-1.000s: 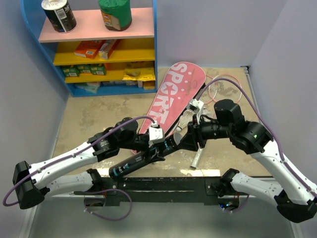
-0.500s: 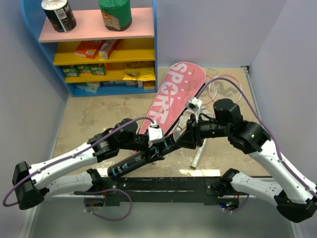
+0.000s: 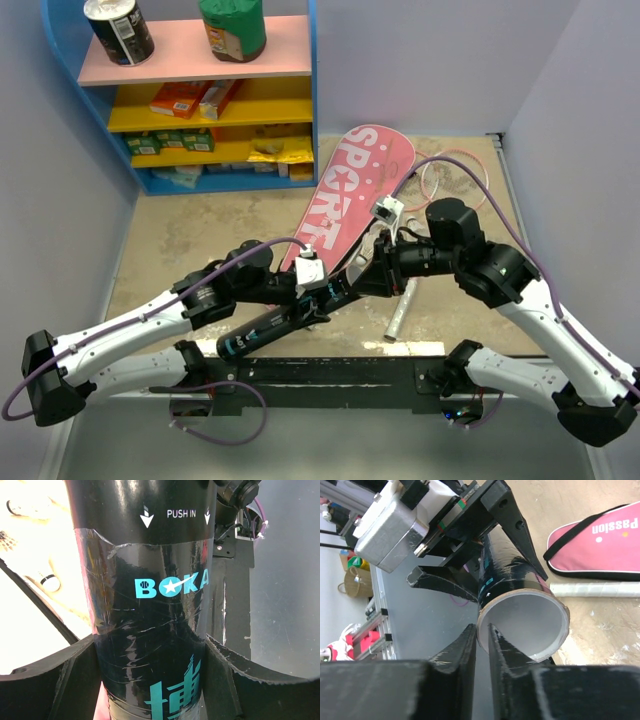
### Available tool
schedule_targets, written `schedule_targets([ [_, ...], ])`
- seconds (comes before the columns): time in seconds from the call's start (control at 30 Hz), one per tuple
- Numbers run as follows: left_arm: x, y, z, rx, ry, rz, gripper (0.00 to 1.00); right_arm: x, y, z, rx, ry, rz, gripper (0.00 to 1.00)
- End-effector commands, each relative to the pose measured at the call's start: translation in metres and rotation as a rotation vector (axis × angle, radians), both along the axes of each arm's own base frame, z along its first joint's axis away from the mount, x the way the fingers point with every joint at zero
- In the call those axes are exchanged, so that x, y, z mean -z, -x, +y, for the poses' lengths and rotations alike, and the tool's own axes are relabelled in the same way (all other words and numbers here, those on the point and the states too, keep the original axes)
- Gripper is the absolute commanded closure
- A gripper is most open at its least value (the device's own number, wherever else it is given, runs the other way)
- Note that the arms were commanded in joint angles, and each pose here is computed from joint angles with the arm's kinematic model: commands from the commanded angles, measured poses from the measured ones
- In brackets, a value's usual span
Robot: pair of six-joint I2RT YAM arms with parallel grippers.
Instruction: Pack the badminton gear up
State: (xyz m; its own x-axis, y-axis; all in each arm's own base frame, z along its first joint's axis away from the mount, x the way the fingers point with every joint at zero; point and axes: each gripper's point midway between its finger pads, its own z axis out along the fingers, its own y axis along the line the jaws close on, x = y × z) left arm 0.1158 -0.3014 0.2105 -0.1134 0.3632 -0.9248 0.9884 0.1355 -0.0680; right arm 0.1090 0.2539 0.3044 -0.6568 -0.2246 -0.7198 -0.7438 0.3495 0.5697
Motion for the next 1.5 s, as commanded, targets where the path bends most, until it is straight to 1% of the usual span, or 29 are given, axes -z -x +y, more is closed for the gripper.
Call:
schedule_targets([
  [0.0, -0.023, -0.001, -0.007, 0.021, 0.080, -0.072, 1.00, -0.005, 0.005, 0.007, -0.038, -0.035, 0.003, 0.87],
  [0.03, -0.023, -0.002, -0.006, 0.018, 0.080, -0.072, 1.00, -0.006, 0.005, 0.008, -0.042, -0.041, -0.002, 0.97],
  [0.07, -0.023, -0.001, -0.006, 0.019, 0.079, -0.071, 1.00, -0.005, 0.005, 0.008, -0.044, -0.042, 0.001, 1.00],
  [0.17, -0.024, -0.002, -0.005, 0.015, 0.082, -0.075, 1.00, -0.012, 0.006, 0.009, -0.040, -0.062, -0.023, 1.00],
  [0.3, -0.024, -0.002, -0.005, 0.011, 0.087, -0.075, 1.00, -0.035, 0.004, 0.003, 0.005, -0.107, -0.084, 1.00],
  [0.4, -0.026, -0.001, -0.004, 0.010, 0.093, -0.076, 1.00, -0.046, 0.006, -0.002, 0.023, -0.107, -0.098, 1.00],
  [0.57, -0.032, 0.001, -0.002, 0.011, 0.116, -0.085, 1.00, -0.050, 0.000, -0.009, 0.076, -0.079, -0.106, 1.00],
  [0.73, -0.030, 0.001, -0.002, 0.012, 0.113, -0.081, 1.00, -0.063, -0.002, -0.013, 0.118, -0.106, -0.131, 1.00],
  [0.83, -0.030, 0.003, -0.002, 0.018, 0.116, -0.075, 1.00, -0.068, -0.011, -0.021, 0.193, -0.091, -0.154, 1.00],
  [0.87, -0.031, 0.004, -0.002, 0.020, 0.119, -0.076, 1.00, -0.074, -0.023, -0.026, 0.268, -0.080, -0.176, 1.00],
  [0.9, -0.032, 0.004, -0.002, 0.022, 0.121, -0.077, 1.00, -0.075, -0.029, -0.030, 0.305, -0.063, -0.187, 1.00],
  [0.93, -0.032, 0.003, -0.002, 0.019, 0.120, -0.076, 1.00, -0.068, -0.036, -0.036, 0.354, -0.016, -0.180, 1.00],
  [1.0, -0.032, 0.003, -0.002, 0.015, 0.120, -0.074, 1.00, -0.058, -0.066, -0.053, 0.522, 0.086, -0.208, 1.00],
  [1.07, -0.030, 0.001, -0.001, 0.004, 0.110, -0.074, 1.00, -0.033, -0.081, -0.070, 0.640, 0.206, -0.178, 1.00],
  [1.1, -0.030, 0.001, 0.000, 0.000, 0.107, -0.077, 1.00, -0.021, -0.099, -0.087, 0.768, 0.290, -0.198, 1.00],
  [1.2, -0.034, 0.000, 0.002, -0.008, 0.118, -0.090, 1.00, 0.019, -0.122, -0.112, 0.948, 0.453, -0.171, 1.00],
  [1.23, -0.034, 0.000, 0.003, -0.013, 0.122, -0.087, 1.00, 0.027, -0.132, -0.122, 1.005, 0.475, -0.159, 1.00],
  [1.27, -0.035, 0.000, 0.003, -0.015, 0.127, -0.090, 1.00, 0.045, -0.137, -0.130, 1.034, 0.518, -0.128, 1.00],
  [1.3, -0.037, 0.001, 0.003, -0.013, 0.132, -0.093, 1.00, 0.054, -0.144, -0.138, 1.066, 0.529, -0.109, 1.00],
  [1.33, -0.037, 0.001, 0.004, -0.016, 0.132, -0.092, 1.00, 0.059, -0.160, -0.152, 1.138, 0.515, -0.086, 1.00],
  [1.37, -0.037, 0.000, 0.004, -0.019, 0.133, -0.092, 1.00, 0.075, -0.164, -0.161, 1.162, 0.537, -0.060, 1.00],
  [1.4, -0.038, 0.001, 0.004, -0.019, 0.135, -0.091, 1.00, 0.079, -0.178, -0.178, 1.230, 0.517, -0.041, 1.00],
  [1.47, -0.040, 0.001, 0.005, -0.020, 0.140, -0.091, 1.00, 0.102, -0.185, -0.193, 1.277, 0.547, 0.018, 1.00],
])
